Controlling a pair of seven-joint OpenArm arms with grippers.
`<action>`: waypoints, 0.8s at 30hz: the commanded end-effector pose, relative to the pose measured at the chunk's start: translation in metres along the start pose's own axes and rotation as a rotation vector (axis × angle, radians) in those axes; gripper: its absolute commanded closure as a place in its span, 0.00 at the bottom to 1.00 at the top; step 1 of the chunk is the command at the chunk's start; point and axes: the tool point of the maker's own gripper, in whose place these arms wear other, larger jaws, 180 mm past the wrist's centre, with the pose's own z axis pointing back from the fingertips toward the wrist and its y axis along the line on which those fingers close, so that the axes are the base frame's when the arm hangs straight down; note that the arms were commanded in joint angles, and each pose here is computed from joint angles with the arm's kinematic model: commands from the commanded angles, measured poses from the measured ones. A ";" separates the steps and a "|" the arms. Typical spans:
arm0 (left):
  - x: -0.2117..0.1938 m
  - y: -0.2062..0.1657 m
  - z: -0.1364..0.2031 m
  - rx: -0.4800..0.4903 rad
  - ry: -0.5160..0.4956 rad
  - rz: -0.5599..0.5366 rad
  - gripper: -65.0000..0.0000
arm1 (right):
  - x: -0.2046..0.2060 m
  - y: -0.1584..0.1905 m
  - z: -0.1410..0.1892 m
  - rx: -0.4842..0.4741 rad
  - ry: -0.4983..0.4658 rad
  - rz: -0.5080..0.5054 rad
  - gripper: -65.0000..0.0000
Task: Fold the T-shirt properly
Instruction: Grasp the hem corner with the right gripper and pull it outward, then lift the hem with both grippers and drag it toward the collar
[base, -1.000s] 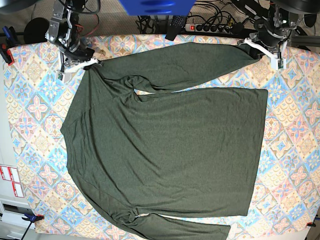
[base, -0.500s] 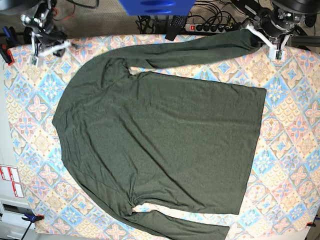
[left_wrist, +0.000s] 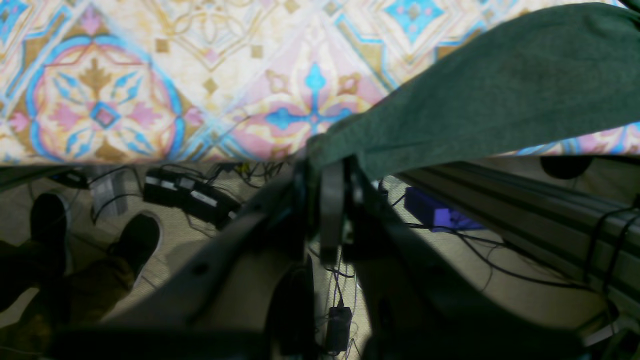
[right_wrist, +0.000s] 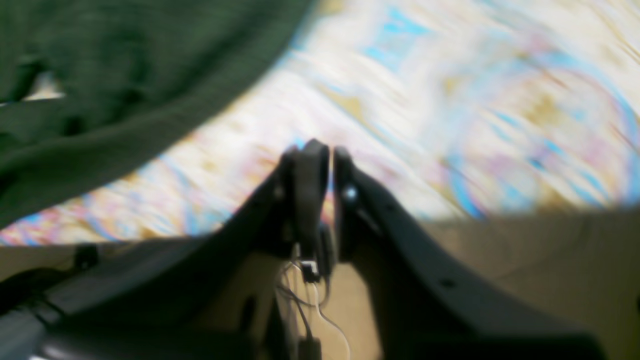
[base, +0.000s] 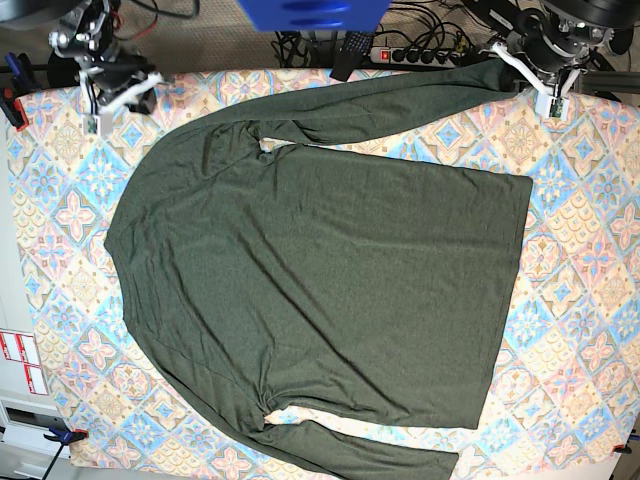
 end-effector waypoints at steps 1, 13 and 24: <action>0.007 0.000 0.003 -0.002 -0.022 -0.014 1.00 | 0.018 -0.003 0.003 -0.001 -0.047 0.024 0.81; 0.008 0.000 0.002 -0.002 -0.024 -0.012 1.00 | 0.050 0.007 -0.039 0.053 -0.028 -0.038 0.69; 0.008 0.001 0.002 0.000 -0.025 -0.012 1.00 | 0.013 0.002 -0.058 0.067 0.075 -0.117 0.68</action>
